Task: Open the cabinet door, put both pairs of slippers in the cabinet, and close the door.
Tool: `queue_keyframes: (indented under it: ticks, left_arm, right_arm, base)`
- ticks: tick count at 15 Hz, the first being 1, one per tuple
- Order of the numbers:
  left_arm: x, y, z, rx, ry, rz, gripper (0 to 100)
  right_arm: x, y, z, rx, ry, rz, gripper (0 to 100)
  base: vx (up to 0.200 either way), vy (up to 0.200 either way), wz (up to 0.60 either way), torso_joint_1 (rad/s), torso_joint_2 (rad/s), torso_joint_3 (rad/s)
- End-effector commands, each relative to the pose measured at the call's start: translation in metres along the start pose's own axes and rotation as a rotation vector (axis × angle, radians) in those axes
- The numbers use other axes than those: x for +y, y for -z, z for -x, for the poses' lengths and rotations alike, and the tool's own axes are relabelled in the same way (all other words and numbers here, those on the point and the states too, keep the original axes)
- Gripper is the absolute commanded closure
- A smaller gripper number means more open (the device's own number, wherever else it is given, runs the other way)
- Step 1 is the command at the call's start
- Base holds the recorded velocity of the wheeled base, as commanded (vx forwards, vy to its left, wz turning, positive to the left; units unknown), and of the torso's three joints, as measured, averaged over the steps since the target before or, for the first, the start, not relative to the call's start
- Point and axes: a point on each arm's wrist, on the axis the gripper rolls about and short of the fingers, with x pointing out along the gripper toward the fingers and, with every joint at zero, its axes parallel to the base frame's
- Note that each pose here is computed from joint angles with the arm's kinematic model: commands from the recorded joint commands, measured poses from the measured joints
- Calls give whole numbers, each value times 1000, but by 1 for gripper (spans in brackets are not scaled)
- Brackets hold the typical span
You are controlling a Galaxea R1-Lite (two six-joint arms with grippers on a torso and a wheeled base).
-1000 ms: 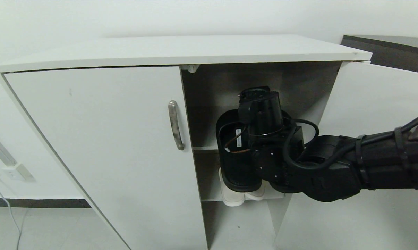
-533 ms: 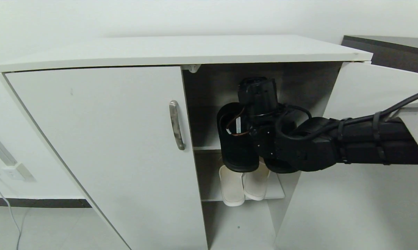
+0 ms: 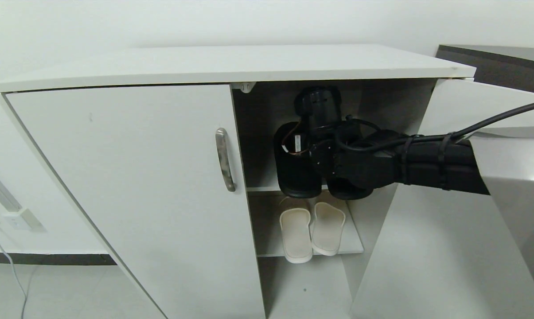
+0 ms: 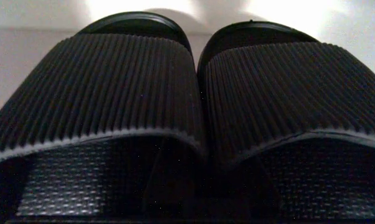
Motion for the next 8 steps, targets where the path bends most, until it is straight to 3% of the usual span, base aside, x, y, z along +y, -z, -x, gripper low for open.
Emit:
queue_keyframes:
  ticks: [1, 8]
  left_arm:
    - [0, 0, 0, -1, -1, 0, 100]
    - [0, 0, 0, 0, -1, 0, 100]
  right_arm:
    - [7, 13, -10, 25, -5, 21, 100]
    - [2, 14, -18, 27, -4, 14, 100]
  base:
    - [0, 0, 0, 0, 0, 0]
    - [0, 0, 0, 0, 0, 0]
